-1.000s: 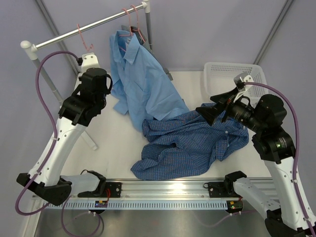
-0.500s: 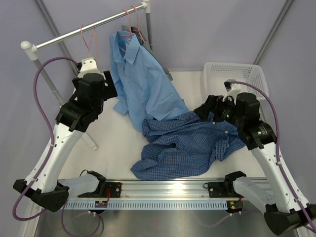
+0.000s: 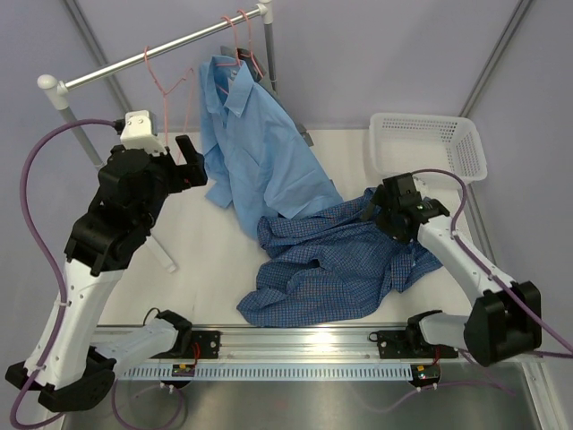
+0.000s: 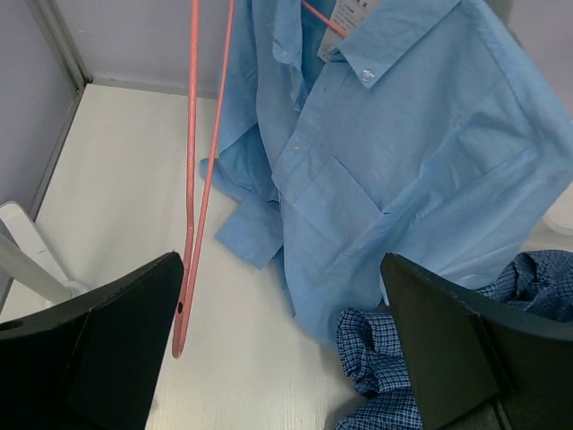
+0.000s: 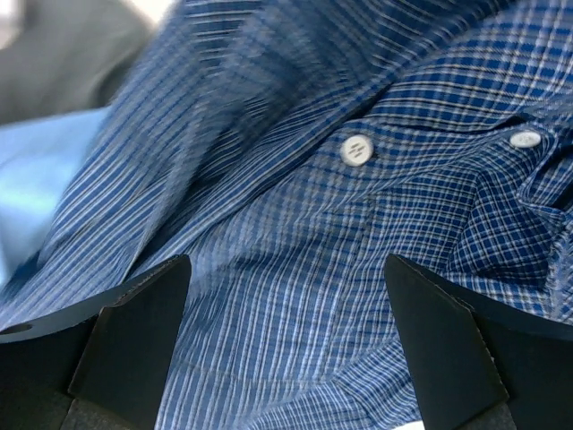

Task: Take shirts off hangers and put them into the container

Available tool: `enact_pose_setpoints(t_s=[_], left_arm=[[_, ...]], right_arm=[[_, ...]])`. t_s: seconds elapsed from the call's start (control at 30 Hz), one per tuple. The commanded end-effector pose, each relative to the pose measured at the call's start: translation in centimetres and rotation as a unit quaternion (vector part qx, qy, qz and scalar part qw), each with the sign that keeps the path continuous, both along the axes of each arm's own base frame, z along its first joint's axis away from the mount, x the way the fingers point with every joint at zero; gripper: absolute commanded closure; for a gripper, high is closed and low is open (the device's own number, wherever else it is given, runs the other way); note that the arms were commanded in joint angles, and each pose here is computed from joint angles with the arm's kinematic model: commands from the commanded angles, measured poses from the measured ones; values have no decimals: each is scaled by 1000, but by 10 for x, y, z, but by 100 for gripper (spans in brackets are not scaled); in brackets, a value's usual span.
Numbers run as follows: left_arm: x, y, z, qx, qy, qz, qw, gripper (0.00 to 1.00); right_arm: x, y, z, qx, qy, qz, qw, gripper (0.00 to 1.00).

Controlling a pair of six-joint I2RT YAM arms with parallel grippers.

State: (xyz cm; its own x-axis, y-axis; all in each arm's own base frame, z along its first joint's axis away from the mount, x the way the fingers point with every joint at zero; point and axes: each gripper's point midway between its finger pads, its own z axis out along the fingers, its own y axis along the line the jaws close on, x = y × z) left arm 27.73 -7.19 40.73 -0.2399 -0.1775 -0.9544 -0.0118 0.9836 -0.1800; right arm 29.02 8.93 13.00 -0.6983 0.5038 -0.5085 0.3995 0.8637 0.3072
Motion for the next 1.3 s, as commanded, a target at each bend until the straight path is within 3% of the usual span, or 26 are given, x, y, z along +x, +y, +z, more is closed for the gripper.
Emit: enact_pose_setpoints(t_s=[0.0,0.37,0.47,0.5,0.6,0.63,0.67,0.77,0.93,0.97,1.03,1.07,1.13,1.17,1.23,1.27], left_arm=[[-3,-12,9,-12,-21,-41,999,1],[-14,-16,-4,-15,-13,-65,998,1],[-16,-16,-5,-15,-13,-68,998,1],[-17,-16,-4,-16,-15,-69,997,1],[-20,-14,-4,-15,-18,-67,997,1],[-21,-12,-4,-15,-19,-66,998,1],[-22,-12,-3,-13,-22,-66,997,1],[-24,-11,0,-11,-26,-70,997,1],[-27,-10,7,-11,-37,-72,997,1],[-27,-10,9,-10,-37,-73,997,1],[-27,-11,10,-10,-39,-76,996,1],[-27,-11,11,-9,-40,-77,996,1],[-27,-11,12,-10,-40,-77,996,1],[-26,-12,11,-9,-39,-78,996,1],[-26,-12,11,-8,-39,-77,996,1],[-25,-12,10,-7,-38,-77,996,1]], right_arm=[[17,-11,-24,-3,13,-104,995,0],[44,-30,-92,1,59,-237,970,3],[48,-32,-94,-3,65,-242,968,26],[50,-32,-90,1,60,-243,968,52],[49,-37,-82,-2,46,-248,968,90],[46,-40,-79,-4,47,-252,967,100],[47,-45,-72,-7,39,-256,966,100],[46,-55,-28,-24,-6,-243,970,100],[62,-70,136,-47,-176,-192,964,100],[68,-72,191,-40,-233,-188,953,100],[68,-82,243,-74,-281,-175,941,100],[67,-84,295,-69,-333,-174,924,100],[74,-91,336,-102,-368,-166,909,100],[69,-94,382,-97,-416,-168,889,100],[83,-97,416,-121,-453,-158,869,100],[77,-98,452,-115,-493,-157,848,100]])
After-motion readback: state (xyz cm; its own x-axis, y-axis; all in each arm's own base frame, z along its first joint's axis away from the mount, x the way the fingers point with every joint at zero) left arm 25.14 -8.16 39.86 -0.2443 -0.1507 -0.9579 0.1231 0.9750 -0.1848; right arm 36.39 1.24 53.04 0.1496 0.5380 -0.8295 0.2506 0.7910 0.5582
